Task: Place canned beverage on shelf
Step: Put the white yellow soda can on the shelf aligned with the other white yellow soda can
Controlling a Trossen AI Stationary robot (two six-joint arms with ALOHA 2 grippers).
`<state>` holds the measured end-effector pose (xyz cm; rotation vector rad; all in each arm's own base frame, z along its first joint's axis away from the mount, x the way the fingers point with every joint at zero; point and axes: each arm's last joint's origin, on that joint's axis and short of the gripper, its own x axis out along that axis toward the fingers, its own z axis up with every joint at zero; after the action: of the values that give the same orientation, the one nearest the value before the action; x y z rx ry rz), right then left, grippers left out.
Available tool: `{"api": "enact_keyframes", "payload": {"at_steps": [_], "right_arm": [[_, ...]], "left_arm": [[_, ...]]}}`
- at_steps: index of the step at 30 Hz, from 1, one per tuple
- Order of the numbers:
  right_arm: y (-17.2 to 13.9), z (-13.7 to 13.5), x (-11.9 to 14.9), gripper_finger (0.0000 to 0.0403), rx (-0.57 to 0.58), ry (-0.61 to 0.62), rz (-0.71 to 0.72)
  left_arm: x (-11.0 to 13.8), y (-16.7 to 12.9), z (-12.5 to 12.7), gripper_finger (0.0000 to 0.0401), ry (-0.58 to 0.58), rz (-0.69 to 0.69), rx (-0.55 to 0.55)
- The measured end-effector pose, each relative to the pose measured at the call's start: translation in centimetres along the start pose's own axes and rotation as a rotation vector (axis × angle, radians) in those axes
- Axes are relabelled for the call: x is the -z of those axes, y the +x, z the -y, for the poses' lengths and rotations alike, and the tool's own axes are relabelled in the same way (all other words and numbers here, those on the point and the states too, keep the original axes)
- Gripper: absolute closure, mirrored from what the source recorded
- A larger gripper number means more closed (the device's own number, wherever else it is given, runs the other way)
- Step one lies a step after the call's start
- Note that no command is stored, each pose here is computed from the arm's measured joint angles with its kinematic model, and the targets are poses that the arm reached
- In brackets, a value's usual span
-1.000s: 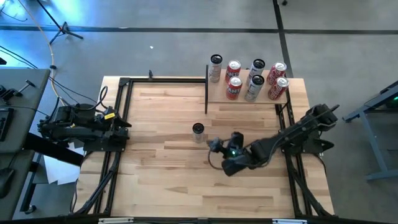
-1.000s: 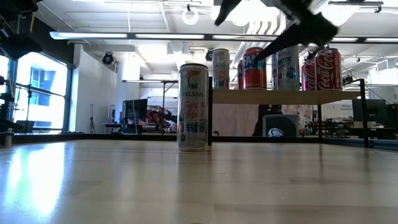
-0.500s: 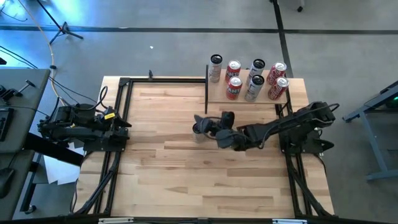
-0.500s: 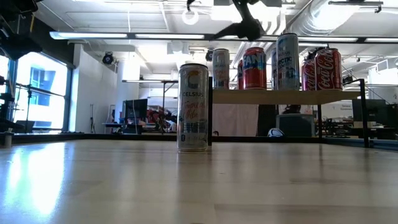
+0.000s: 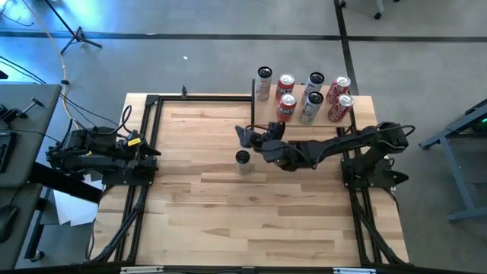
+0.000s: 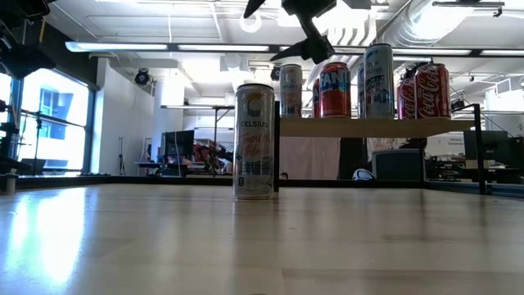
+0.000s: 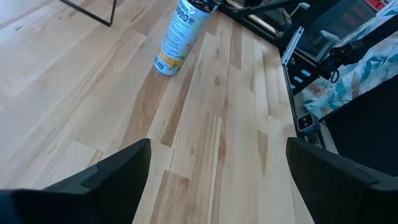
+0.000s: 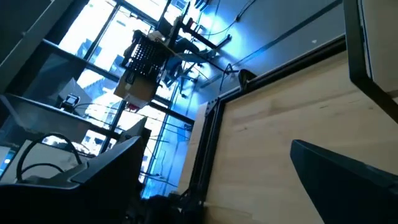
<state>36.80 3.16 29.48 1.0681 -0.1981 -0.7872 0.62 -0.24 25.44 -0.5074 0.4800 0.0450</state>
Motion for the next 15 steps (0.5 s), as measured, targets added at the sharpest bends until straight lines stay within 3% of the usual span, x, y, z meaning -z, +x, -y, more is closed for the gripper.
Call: {"api": "enact_keyframes", "payload": {"at_steps": [7, 11, 15], "right_arm": [[0.4, 0.5, -0.2, 0.0009, 0.038, -0.038, -0.002], [0.3, 1.3, 0.1, 0.0009, 0.081, -0.148, -0.092], [0.3, 1.4, 0.3, 0.0009, 0.081, -0.107, -0.123]], "left_arm": [[0.0, 0.0, 0.0, 0.0052, 0.000, 0.000, 0.000], [0.0, 0.0, 0.0, 0.0052, 0.000, 0.000, 0.000], [0.0, 0.0, 0.0, 0.0052, 0.000, 0.000, 0.000]]}}
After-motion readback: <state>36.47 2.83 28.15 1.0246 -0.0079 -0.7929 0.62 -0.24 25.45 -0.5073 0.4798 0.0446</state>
